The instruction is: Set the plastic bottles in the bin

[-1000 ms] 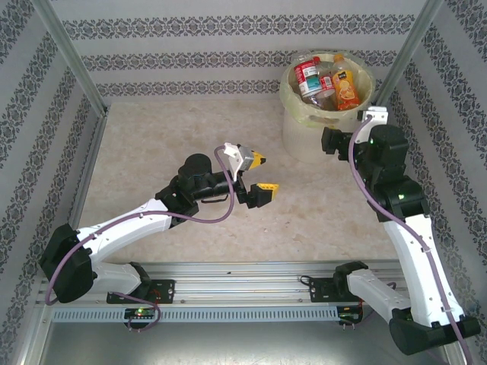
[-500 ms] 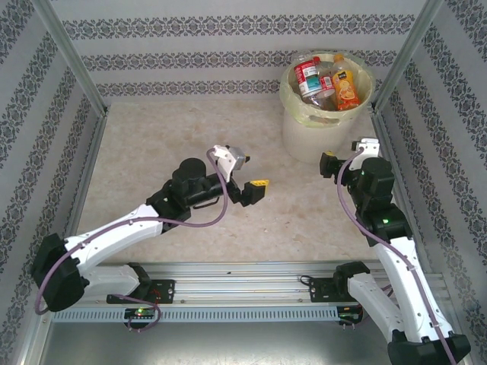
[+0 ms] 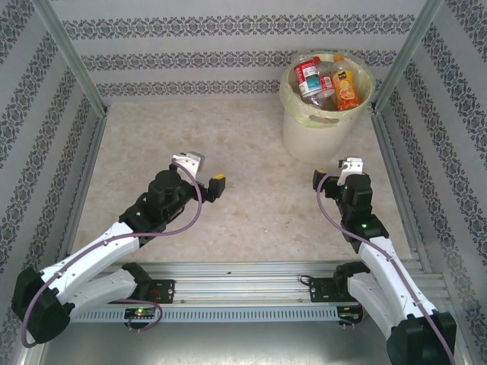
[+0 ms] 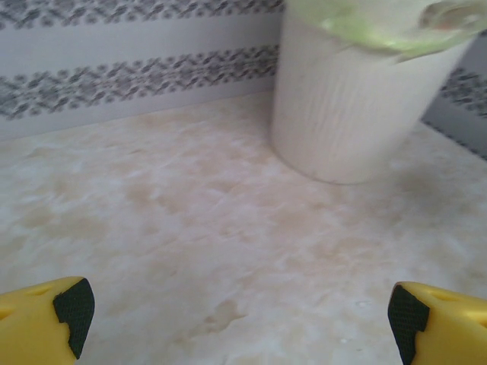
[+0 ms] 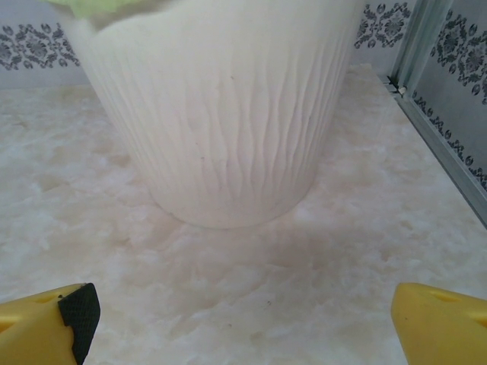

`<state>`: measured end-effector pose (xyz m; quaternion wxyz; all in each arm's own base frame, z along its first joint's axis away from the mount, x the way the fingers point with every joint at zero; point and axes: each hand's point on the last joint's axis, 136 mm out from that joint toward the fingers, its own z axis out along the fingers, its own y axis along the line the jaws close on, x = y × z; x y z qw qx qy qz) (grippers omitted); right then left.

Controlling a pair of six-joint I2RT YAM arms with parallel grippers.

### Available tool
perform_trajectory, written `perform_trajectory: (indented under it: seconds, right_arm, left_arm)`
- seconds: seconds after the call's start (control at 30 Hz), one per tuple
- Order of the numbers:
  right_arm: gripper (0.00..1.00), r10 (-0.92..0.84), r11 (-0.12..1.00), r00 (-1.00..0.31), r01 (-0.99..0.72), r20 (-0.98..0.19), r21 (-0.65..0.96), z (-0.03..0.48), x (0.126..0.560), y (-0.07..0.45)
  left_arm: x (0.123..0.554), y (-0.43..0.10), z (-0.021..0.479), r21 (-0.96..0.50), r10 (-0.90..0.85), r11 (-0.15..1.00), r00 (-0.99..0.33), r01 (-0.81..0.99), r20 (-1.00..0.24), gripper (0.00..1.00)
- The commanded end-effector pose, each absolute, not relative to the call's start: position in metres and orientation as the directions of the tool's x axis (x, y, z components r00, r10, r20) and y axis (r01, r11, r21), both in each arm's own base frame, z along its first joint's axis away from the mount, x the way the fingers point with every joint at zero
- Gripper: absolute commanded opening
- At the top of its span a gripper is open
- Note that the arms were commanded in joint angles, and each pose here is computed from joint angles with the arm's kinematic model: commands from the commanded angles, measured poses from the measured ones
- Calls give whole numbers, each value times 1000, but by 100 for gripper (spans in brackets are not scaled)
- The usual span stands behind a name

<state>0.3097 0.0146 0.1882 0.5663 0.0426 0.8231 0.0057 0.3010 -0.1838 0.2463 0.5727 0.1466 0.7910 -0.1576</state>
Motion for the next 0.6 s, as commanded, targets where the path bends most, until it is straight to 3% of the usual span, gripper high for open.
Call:
perform_trajectory:
  seconds: [0.0,0.57]
  right_arm:
    - [98,79,994,-292,91,-953,55,189,319,8]
    - [98,33,988,-283,156,-958,-12,137,351,-10]
  left_arm:
    - [306,-158,231,-70,46,946,-343,316,-938,100]
    - [338,-68,165,-64,-49,998,-421,22,-906,100]
